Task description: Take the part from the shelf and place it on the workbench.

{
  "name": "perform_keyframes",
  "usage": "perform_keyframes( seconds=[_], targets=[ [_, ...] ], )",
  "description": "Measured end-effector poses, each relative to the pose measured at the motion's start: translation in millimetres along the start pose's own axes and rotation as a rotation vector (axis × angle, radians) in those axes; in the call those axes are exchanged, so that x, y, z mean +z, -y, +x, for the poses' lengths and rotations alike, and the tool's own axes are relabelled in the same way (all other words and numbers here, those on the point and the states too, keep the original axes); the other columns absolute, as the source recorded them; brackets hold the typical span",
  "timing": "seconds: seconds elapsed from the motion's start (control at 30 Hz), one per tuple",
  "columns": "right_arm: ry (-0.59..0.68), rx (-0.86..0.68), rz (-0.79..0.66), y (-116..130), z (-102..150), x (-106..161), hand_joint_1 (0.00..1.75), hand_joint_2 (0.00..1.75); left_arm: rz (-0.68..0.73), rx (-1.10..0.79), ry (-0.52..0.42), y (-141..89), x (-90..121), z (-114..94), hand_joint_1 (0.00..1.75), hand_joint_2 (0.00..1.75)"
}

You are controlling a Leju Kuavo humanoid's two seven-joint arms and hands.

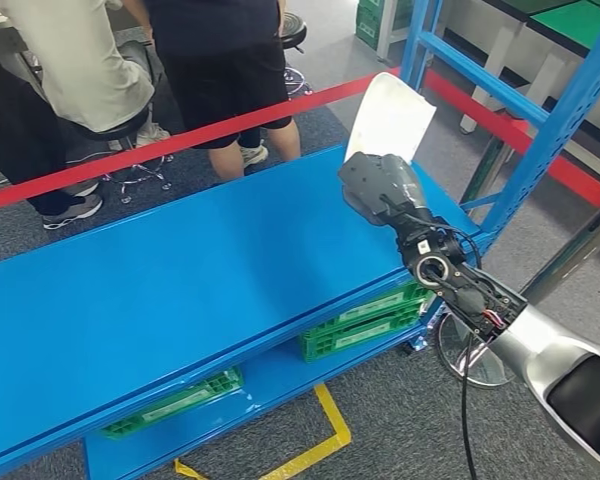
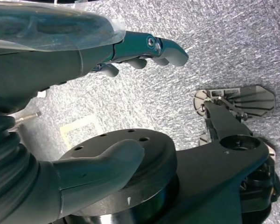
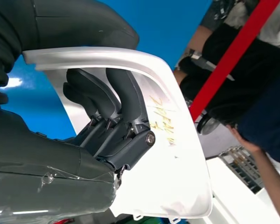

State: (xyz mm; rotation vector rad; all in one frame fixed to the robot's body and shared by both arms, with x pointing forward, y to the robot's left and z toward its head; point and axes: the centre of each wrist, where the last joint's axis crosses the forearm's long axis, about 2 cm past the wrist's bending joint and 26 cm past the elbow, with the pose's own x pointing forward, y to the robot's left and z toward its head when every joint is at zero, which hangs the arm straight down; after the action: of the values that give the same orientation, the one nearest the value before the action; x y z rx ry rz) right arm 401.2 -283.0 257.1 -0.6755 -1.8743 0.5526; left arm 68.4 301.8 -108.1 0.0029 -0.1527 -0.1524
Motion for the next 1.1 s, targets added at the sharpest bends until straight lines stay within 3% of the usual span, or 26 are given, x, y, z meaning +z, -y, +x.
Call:
perform_keyframes(
  seconds=[0.4,0.73,1.1],
  targets=[
    [0.098,-0.175,0.042,-4,15,6,1.75,1.75,0.000,0.006,0.008,0,0,0,0.00,1.75],
    [0.230,-0.642,0.206,-32,50,17,1.75,1.75,0.000,0.005,0.009,0,0,1,0.00,1.75],
    [0.383,-0.910,0.345,-58,89,32,1.75,1.75,0.005,0.007,0.005,0,0,0,0.00,1.75]
  ],
)
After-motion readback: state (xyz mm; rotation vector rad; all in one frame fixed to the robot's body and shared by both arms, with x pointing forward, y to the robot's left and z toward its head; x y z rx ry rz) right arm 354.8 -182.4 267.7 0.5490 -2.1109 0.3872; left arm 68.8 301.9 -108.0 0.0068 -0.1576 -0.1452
